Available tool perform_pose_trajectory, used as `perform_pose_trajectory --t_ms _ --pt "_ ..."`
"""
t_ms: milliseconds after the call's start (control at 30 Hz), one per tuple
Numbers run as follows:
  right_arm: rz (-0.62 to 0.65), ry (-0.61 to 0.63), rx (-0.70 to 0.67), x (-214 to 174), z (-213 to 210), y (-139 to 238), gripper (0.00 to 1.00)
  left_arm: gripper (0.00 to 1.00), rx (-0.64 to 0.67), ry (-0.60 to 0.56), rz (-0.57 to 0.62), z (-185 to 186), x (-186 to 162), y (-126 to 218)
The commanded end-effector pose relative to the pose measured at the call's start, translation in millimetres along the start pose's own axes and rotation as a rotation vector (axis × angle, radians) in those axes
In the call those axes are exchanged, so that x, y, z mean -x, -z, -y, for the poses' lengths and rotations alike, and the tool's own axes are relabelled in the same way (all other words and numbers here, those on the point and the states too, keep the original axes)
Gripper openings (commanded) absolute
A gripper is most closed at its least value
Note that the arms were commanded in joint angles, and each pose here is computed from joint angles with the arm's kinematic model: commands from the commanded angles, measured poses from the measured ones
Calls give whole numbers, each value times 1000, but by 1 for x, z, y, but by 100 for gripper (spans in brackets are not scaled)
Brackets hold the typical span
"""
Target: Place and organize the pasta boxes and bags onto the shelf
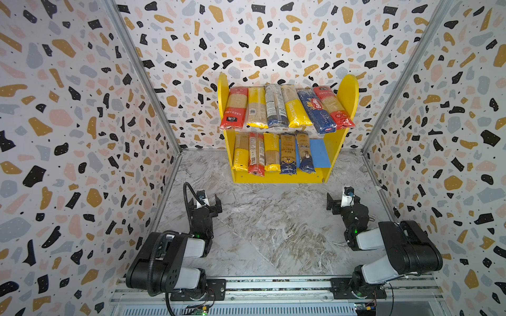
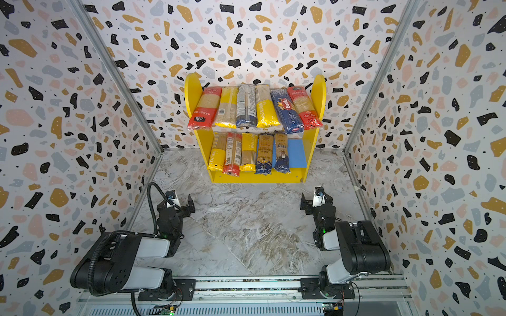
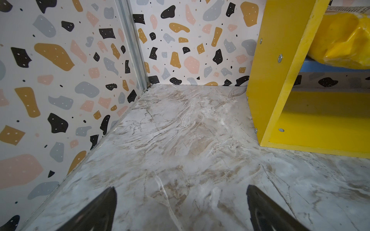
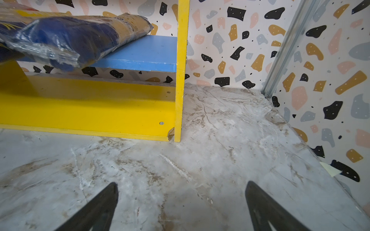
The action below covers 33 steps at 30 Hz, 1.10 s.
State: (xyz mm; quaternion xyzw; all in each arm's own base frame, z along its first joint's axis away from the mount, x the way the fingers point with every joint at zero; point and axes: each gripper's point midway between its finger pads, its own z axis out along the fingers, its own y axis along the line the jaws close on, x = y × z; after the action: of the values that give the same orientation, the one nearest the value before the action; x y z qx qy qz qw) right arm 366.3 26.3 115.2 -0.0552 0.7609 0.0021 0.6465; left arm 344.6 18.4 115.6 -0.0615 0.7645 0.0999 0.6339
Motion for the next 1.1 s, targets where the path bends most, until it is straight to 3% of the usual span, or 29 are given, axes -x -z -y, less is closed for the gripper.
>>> perform_pose_trajectory --t_ms 0,1067 --pt "25 11 4 8 0 -1 99 100 4 19 67 -1 20 -2" --pt "22 9 2 8 1 -2 99 99 4 19 66 -1 20 -2"
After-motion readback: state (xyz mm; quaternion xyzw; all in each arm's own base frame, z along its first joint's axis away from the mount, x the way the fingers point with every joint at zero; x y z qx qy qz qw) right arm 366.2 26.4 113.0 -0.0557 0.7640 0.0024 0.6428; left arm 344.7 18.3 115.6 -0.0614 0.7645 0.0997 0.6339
